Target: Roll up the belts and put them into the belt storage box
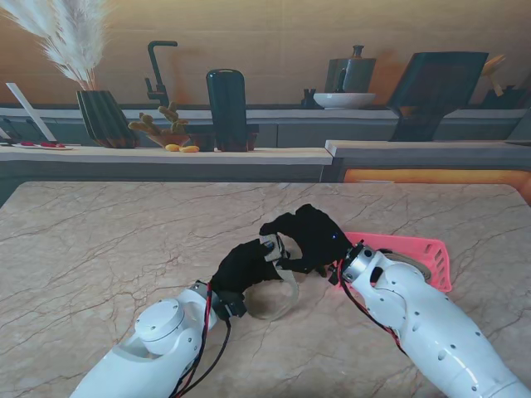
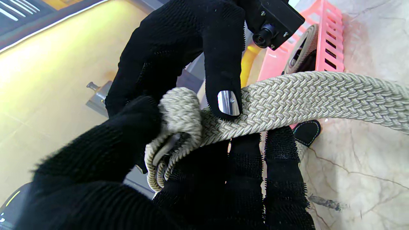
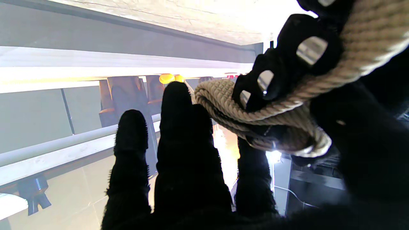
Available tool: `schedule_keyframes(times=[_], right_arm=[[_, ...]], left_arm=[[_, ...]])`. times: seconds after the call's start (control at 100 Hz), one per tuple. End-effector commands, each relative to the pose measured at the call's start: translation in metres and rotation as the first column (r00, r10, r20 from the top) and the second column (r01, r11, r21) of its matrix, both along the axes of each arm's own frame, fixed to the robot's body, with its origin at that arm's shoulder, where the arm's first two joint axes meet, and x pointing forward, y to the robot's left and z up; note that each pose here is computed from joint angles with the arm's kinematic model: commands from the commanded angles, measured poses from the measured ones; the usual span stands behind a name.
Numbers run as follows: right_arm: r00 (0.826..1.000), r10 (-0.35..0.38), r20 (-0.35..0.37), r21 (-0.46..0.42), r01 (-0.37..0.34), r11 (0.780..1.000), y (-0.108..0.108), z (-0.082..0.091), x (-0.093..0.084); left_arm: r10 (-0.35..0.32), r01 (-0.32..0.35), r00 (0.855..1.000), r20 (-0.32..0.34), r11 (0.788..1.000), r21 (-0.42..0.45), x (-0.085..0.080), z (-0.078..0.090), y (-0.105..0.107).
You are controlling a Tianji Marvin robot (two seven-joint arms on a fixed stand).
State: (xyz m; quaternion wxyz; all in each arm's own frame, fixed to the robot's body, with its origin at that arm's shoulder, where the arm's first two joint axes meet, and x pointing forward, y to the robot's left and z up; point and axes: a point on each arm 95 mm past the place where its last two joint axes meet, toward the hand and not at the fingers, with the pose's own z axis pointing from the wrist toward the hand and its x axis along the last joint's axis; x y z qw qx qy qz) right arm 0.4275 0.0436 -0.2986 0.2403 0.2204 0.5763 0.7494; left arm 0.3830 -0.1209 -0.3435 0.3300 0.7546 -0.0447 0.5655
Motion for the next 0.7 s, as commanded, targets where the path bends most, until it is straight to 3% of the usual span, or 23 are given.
schedule_keyframes(times=[0.0,0.23,0.35,0.5,0.69], right_arm=[[0.999,0.011,-0.039,-0.058,-0.013,0.998,-0.004,-0.020,-0.009],[0.999,0.011,-0.032,-0.034,-0.012,0.999,-0.004,-0.012,-0.011],[1.000,0.013,-0.004,0.028,-0.013,1.000,-0.003,0.006,-0.016],[0.999,0.000,0.042,0.121,-0.005,0.993,-0.004,0.033,-0.025],[0.996,-0.077,0.047,0.141,0.070,0.988,-0.010,0.049,-0.029]], left_arm=[[0.011,-0.009,0.998,0.063,0.999,-0.036,0.008,0.026,-0.005],[0.025,-0.027,0.996,0.087,0.999,0.029,0.009,0.026,-0.006],[0.018,-0.039,0.987,0.158,0.991,0.132,0.012,0.022,-0.009],[0.015,-0.057,0.979,0.205,0.978,0.199,0.014,0.018,-0.009],[0.010,-0.094,0.958,0.285,0.954,0.283,0.017,0.014,-0.011]])
